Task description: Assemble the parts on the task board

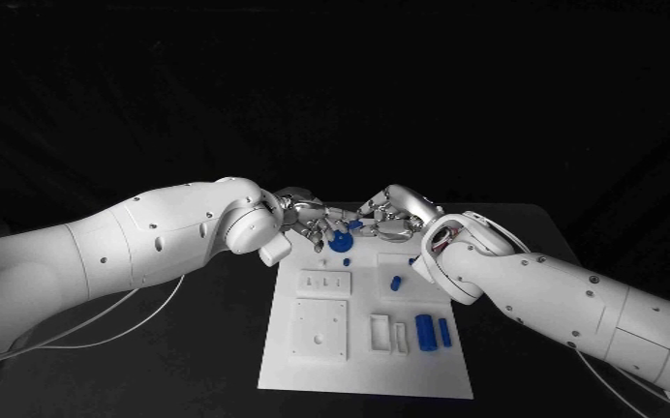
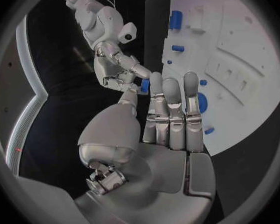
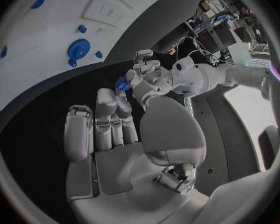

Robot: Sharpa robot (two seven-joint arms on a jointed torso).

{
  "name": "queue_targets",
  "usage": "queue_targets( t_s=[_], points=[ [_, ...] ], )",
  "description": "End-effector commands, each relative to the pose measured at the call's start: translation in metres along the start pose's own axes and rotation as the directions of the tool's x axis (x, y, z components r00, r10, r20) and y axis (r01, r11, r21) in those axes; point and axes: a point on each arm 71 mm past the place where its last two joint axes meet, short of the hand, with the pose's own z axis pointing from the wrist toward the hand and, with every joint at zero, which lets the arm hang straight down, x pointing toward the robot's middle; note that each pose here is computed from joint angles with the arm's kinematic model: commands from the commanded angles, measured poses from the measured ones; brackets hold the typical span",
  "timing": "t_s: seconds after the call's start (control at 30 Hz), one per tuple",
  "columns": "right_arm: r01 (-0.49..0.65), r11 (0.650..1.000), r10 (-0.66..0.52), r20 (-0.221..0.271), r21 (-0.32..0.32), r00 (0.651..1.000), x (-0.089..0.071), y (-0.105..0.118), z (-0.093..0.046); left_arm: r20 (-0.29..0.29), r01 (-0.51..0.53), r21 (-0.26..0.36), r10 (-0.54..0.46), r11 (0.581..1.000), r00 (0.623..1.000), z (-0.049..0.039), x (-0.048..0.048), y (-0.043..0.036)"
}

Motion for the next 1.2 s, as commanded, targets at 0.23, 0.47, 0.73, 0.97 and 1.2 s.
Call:
queue_targets(
  t_s=[0.23,0.47,0.73,0.97,1.2],
  points=[
    [0.001,1.000,-0.001,-0.038,-0.005,0.999,0.0035,0.0008,0.0000,-0.031,-0.027,0.020,0.028,0.999,0.999,0.0000,0.0019,-0.0021],
    [0.000,1.000,0.000,-0.048,-0.010,0.999,0.0055,0.0027,0.0008,-0.053,-0.032,0.028,0.034,0.999,0.998,0.0004,0.0045,-0.0034],
    [-0.002,1.000,0.001,-0.049,-0.015,0.999,0.0065,0.0041,0.0011,-0.079,-0.045,0.033,0.048,0.998,0.996,0.0007,0.0074,-0.0042],
    [-0.003,1.000,0.002,-0.054,-0.018,0.999,0.0074,0.0054,0.0013,-0.086,-0.049,0.037,0.052,0.998,0.995,0.0012,0.0087,-0.0051],
    [-0.004,1.000,0.003,-0.061,-0.020,0.998,0.0083,0.0061,0.0014,-0.096,-0.036,0.051,0.041,0.998,0.995,0.0013,0.0106,-0.0067]
  ],
)
